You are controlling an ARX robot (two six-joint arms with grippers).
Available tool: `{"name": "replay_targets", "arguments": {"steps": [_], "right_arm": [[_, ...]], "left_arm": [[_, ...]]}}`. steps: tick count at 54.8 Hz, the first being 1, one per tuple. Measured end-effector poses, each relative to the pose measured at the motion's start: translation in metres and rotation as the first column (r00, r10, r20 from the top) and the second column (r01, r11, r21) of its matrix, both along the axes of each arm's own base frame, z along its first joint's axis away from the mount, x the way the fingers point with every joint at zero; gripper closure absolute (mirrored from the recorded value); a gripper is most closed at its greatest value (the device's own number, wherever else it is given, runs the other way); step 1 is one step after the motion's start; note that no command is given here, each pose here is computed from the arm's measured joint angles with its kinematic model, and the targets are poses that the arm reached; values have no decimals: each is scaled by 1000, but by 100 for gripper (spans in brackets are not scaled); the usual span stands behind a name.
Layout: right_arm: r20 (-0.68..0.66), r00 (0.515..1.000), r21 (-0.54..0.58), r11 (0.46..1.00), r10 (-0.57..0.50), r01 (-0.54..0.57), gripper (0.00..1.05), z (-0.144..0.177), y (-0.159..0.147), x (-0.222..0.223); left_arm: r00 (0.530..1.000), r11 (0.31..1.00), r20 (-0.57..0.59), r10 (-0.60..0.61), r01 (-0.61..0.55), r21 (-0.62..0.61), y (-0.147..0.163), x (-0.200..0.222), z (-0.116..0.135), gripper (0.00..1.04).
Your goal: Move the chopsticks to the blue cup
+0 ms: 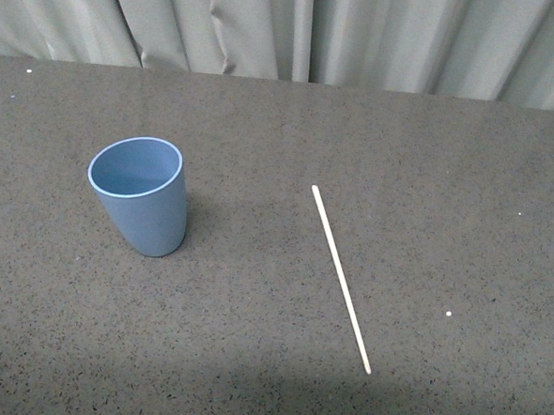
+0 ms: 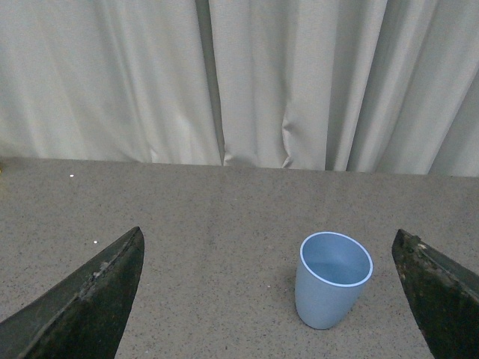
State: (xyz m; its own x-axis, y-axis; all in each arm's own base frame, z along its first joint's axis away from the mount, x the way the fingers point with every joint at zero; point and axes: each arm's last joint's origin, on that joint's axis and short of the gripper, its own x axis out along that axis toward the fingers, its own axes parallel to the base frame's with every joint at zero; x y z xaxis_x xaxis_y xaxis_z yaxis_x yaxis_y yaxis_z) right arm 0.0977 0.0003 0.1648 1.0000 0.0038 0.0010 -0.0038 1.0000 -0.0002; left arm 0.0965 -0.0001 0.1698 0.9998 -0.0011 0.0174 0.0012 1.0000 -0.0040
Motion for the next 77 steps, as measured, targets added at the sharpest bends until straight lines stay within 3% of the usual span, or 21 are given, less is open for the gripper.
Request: {"name": "replay_targets", "arguments": {"steps": [53, 57, 59, 68, 73, 77], "right_arm": [[0, 1000, 0, 1000, 0, 0, 9, 0, 0, 0], [-106, 991, -105, 992, -80, 69, 9, -1, 1, 3], [-156, 986, -156, 987, -61, 37, 9, -1, 4, 9], [-291, 955, -141, 985, 50, -95, 9, 4, 14, 39], [-406, 902, -70, 978, 150, -194, 9, 5, 26, 80], [-542, 809, -6, 962, 227, -274, 9, -5, 39, 118]], "left_arm": [[1000, 1000, 0, 0, 0, 0, 0, 0, 0, 7], [1000, 1000, 0, 0, 0, 0, 0, 0, 0, 7], [1000, 1000, 0, 1, -1, 0, 0, 0, 0, 7], [1000, 1000, 0, 0, 0, 0, 0, 0, 0, 7], [1000, 1000, 0, 0, 0, 0, 0, 0, 0, 7], [1000, 1000, 0, 0, 0, 0, 0, 0, 0, 7]]}}
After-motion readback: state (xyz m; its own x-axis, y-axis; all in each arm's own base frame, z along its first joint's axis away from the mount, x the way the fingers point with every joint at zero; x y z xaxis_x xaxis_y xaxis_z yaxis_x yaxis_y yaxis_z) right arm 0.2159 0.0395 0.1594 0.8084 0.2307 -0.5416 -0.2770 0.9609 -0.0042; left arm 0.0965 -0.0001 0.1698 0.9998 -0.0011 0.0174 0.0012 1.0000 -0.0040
